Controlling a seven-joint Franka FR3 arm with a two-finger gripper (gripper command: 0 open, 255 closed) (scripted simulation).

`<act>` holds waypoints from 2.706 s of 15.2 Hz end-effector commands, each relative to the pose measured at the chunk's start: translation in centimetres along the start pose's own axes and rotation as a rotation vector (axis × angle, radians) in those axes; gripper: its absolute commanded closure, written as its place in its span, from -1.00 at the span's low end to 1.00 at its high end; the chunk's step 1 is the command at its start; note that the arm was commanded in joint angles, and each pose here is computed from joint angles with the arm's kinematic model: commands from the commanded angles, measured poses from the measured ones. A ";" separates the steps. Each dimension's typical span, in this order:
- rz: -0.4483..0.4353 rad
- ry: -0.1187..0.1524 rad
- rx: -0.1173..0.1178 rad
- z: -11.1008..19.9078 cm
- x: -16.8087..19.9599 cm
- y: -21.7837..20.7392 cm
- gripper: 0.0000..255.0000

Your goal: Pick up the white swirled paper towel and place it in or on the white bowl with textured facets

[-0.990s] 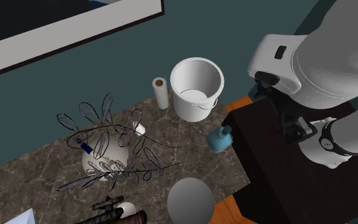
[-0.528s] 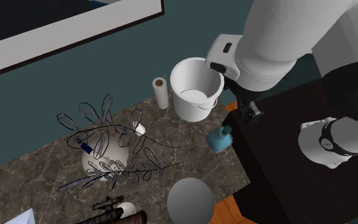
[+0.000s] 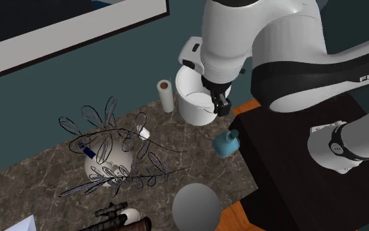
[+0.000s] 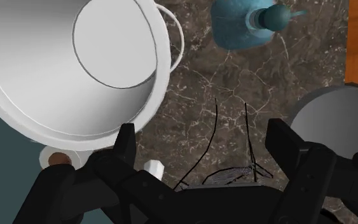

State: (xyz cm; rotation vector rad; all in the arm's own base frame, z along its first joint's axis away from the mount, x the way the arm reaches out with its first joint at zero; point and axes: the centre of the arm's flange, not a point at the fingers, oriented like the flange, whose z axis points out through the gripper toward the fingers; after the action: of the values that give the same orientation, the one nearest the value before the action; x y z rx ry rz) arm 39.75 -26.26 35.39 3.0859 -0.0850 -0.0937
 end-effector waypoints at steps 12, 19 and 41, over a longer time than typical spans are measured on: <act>-0.022 0.060 0.001 9.4 7.9 11.5 -1.00; -0.033 0.092 0.003 14.3 12.4 17.6 -1.00; -0.033 0.092 0.003 18.4 12.9 17.7 1.00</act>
State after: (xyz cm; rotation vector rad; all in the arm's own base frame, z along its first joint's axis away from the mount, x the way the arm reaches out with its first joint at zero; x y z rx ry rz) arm 50.62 -45.51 17.35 3.0898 -0.0290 0.0496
